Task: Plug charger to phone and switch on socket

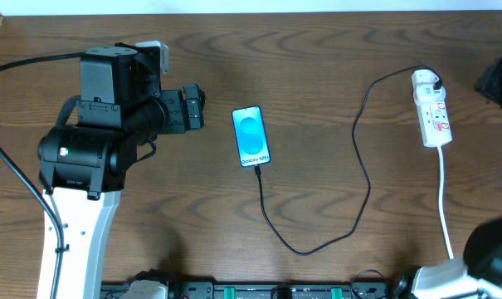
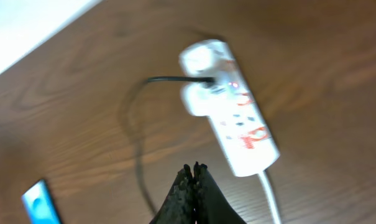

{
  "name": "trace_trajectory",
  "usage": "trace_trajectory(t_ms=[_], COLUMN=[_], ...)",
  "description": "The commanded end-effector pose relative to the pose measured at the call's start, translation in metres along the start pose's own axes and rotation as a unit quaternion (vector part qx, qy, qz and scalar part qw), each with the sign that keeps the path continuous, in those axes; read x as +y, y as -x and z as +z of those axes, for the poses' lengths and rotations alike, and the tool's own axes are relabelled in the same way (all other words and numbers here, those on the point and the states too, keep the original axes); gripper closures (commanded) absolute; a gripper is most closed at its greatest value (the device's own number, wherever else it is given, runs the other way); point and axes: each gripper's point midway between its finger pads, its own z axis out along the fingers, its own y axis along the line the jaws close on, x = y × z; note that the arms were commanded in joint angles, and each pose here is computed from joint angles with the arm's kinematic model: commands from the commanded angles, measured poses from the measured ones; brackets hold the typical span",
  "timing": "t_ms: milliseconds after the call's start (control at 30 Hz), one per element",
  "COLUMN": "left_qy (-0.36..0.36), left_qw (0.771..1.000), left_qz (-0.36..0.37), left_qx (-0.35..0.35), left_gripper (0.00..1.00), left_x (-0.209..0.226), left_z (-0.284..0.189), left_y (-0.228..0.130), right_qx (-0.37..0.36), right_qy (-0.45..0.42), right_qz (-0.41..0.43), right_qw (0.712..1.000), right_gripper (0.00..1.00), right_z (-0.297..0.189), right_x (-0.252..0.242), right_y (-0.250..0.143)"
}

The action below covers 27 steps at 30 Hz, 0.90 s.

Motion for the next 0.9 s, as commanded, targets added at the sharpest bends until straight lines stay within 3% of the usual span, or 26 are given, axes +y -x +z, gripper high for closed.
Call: trace_trajectory(t_ms=[0, 133, 200, 233, 267, 500, 867], left_qy=[0.007, 0.007, 0.007, 0.008, 0.007, 0.007, 0.007], left_qw=[1.000, 1.000, 1.000, 1.000, 1.000, 1.000, 1.000], left_qz=[-0.003, -0.004, -0.003, -0.003, -0.003, -0.004, -0.003], left_qx=[0.001, 0.001, 0.001, 0.001, 0.001, 0.001, 0.001], left_gripper=[0.06, 0.06, 0.06, 0.06, 0.06, 0.06, 0.06], left_x=[0.003, 0.003, 0.003, 0.003, 0.003, 0.003, 0.003], left_z=[0.000, 0.000, 0.000, 0.000, 0.000, 0.000, 0.000], left_y=[-0.001, -0.001, -0.001, -0.001, -0.001, -0.001, -0.001], right_qx=[-0.037, -0.067, -0.071, -0.070, -0.069, -0.028, -0.034], right_qy=[0.041, 0.089, 0.108, 0.117, 0.124, 0.147, 0.113], right_qz=[-0.091, -0.166, -0.189, -0.198, -0.207, -0.232, -0.230], right_qw=[0.994, 0.980, 0.973, 0.971, 0.968, 0.961, 0.966], right_gripper=[0.96, 0.85, 0.67, 0.45, 0.01, 0.01, 0.01], right_z=[-0.046, -0.090, -0.104, -0.110, -0.115, -0.129, -0.125], right_x=[0.063, 0.129, 0.148, 0.155, 0.162, 0.177, 0.166], right_y=[-0.009, -0.035, -0.048, -0.054, -0.061, -0.099, -0.094])
